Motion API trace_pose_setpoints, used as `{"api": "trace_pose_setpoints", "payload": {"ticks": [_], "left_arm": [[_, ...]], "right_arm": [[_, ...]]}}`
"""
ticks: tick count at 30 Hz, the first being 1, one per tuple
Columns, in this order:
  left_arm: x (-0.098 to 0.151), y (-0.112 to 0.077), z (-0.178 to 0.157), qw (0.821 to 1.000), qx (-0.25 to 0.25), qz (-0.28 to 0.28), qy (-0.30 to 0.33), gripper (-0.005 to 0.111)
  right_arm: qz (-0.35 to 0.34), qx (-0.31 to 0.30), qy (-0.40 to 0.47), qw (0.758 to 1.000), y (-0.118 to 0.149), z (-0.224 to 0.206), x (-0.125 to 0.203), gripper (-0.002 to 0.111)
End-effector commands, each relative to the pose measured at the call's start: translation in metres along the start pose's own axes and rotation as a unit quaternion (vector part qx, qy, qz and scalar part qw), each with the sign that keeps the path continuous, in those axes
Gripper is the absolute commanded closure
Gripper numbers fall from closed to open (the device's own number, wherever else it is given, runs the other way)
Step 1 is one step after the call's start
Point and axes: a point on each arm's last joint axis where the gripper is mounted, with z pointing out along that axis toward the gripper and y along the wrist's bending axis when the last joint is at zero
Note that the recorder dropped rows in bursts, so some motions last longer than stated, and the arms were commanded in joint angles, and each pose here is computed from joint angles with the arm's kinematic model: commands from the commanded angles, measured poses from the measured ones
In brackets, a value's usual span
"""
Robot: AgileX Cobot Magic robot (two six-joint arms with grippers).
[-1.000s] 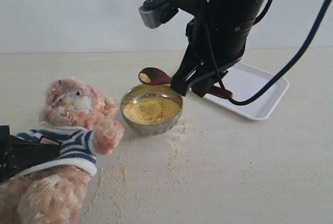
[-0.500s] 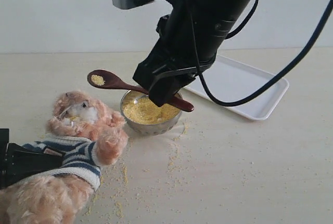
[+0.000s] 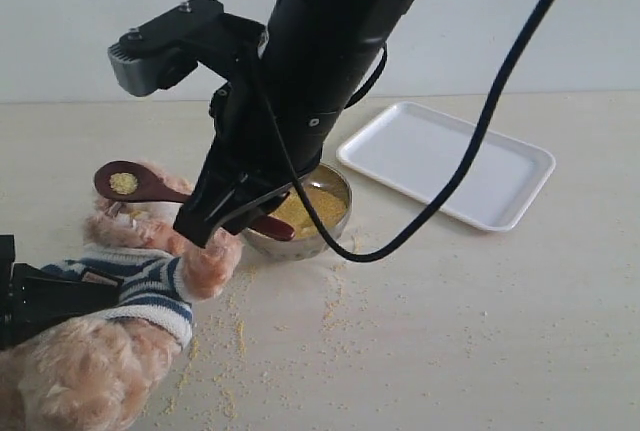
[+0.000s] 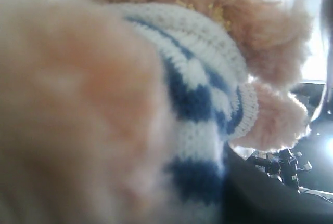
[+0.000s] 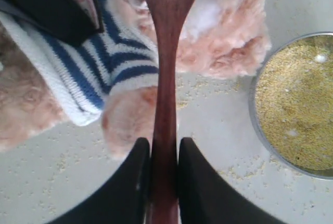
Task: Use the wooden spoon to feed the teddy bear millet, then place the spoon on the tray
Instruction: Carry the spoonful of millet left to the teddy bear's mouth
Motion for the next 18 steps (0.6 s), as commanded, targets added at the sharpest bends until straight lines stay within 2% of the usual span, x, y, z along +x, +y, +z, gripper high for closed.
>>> {"api": "trace_pose_setpoints", "payload": {"ticks": [1, 6, 9, 14, 18], "left_arm": [[0.0, -0.005, 0.0, 1.0, 0.024, 0.004, 0.004, 0.102], [0.0, -0.005, 0.0, 1.0, 0.026, 0.004, 0.004, 0.102], [0.0, -0.005, 0.0, 1.0, 0.026, 0.004, 0.004, 0.102], [-0.001, -0.006, 0.0, 1.0, 0.03, 0.001, -0.001, 0.102], [-0.001, -0.006, 0.0, 0.999, 0.034, 0.001, 0.0, 0.102]], "right_arm": [[-0.005, 0.029, 0.008, 1.0, -0.009, 0.015, -0.001, 0.108], [-0.017, 0.046, -0.013, 0.999, -0.01, 0.02, -0.006, 0.108], [-0.051, 0.065, -0.01, 0.997, -0.005, 0.02, -0.008, 0.108], [-0.141, 0.119, 0.018, 0.983, 0.011, 0.023, -0.011, 0.108], [-0.178, 0.189, 0.03, 0.965, 0.018, 0.022, -0.016, 0.108]]}}
